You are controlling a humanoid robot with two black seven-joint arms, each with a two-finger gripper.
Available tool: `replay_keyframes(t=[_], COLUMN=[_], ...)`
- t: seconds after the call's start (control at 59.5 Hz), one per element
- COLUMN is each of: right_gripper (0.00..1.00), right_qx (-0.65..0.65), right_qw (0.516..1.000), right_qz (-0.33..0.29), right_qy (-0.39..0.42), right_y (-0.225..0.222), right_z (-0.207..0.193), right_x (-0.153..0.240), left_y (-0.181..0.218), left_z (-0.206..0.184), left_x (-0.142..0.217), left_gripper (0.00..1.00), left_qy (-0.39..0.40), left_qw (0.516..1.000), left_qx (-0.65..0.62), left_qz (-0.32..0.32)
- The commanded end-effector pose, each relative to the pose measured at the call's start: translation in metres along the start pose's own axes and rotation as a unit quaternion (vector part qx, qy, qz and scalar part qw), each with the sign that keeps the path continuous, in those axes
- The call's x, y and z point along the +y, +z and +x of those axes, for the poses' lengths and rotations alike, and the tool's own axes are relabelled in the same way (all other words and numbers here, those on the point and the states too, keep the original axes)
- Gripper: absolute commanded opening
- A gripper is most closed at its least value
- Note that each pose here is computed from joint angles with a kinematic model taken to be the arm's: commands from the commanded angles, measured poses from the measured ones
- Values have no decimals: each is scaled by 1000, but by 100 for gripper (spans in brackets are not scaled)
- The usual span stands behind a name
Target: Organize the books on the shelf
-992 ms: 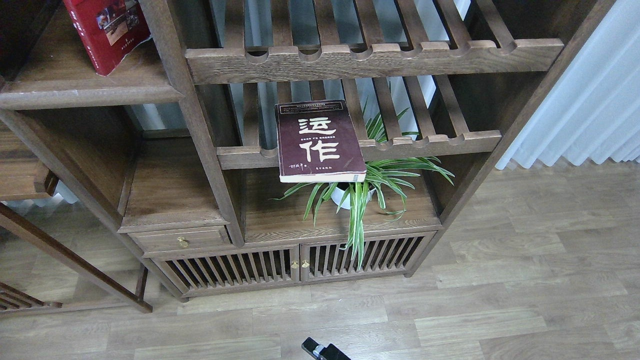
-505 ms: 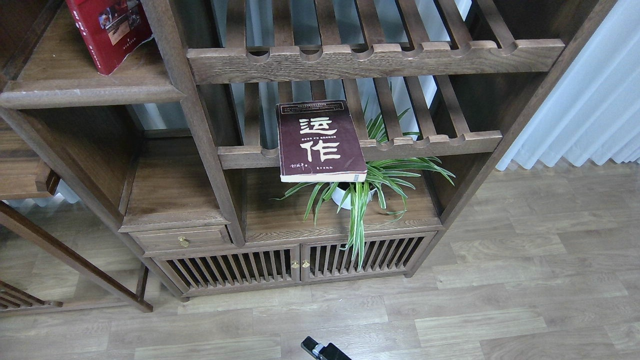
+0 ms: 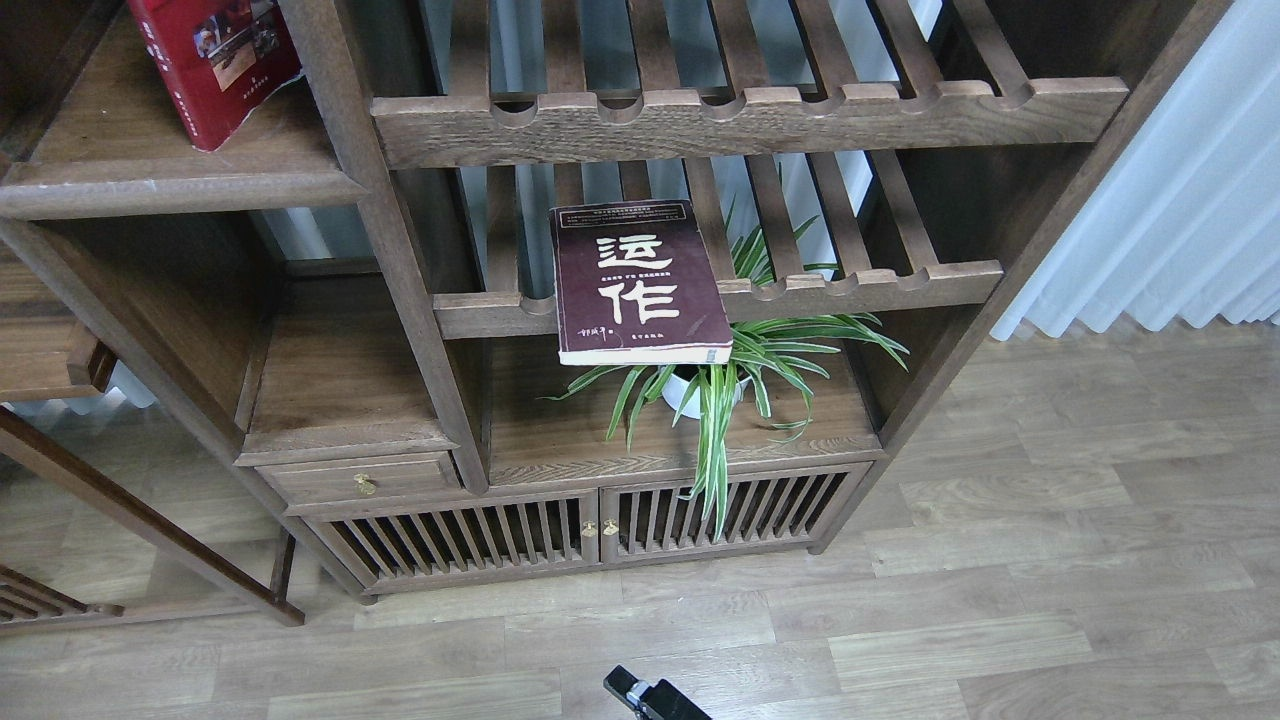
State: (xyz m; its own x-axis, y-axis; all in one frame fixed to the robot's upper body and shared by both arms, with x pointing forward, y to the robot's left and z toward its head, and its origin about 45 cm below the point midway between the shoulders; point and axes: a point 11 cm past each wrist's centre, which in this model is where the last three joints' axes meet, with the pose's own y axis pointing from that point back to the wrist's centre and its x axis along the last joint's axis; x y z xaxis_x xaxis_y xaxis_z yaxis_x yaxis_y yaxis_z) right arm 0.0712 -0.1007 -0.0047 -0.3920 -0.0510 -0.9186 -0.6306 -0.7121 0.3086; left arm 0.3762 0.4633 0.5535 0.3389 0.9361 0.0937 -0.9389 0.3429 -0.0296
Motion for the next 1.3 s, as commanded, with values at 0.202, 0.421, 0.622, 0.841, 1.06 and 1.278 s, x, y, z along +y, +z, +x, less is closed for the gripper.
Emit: replay_keyframes(t=[0.202, 0.421, 0.622, 0.841, 1.06, 1.278], right_gripper=[95, 95, 95, 95, 95, 95], right_qx=[3, 3, 4, 10, 15, 15], right_qw=[1000, 1000, 1000, 1000, 999, 999], right_qz=[-1, 2, 5, 3, 1, -1], right_qy=[-7, -11, -18, -26, -34, -38], right_y=[-2, -3, -5, -9, -11, -11], right_z=[-5, -7, -12, -18, -24, -26], right_x=[-3, -4, -6, -10, -14, -15], left_y=[-7, -14, -26, -49, -60, -58], left_z=[-19, -27, -32, -27, -28, -31], left_x=[-33, -48, -72, -92, -110, -116], left_gripper=[2, 2, 2, 2, 2, 2], left_qy=[-22, -24, -18, -8, -5, -3], left_qw=[1000, 999, 999, 1000, 998, 997], left_qx=[-9, -26, -32, 13, 60, 55], left_qz=[-4, 4, 14, 24, -25, -59])
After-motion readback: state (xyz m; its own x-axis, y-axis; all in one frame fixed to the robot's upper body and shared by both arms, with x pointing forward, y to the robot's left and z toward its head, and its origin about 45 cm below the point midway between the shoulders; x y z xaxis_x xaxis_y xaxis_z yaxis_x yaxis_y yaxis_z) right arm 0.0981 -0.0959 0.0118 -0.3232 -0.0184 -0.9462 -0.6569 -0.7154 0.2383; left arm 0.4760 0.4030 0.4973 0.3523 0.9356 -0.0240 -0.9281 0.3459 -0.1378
